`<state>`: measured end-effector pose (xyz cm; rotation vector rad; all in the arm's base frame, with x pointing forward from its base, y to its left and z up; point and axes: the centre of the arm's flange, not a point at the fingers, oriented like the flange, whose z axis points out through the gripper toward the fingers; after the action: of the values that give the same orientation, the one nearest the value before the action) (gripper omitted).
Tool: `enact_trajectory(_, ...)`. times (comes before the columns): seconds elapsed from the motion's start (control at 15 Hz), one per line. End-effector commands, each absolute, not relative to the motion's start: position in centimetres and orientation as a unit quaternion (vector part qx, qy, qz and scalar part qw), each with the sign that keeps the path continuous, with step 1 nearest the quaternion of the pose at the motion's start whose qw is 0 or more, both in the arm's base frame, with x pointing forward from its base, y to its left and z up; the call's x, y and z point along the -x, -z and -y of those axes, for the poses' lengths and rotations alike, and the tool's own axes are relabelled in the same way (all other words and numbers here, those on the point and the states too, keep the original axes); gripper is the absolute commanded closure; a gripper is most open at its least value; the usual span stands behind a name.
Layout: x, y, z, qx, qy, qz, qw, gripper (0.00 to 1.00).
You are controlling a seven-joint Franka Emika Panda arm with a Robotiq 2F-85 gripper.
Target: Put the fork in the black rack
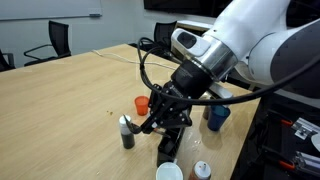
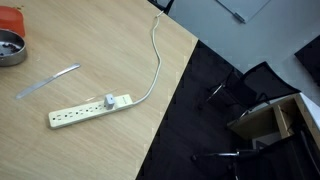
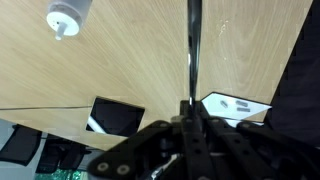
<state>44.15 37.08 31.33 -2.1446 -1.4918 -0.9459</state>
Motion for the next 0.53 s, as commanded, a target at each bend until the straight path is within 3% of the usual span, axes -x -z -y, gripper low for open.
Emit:
enact_trajectory(0.0, -45.4, -30.0, -34.8, 0.739, 0.333, 0.545, 0.215, 0.98)
enact_trajectory(0.47, -46.5, -25.6, -32.8, 0.719, 0.323, 0.562, 0.251, 0.98)
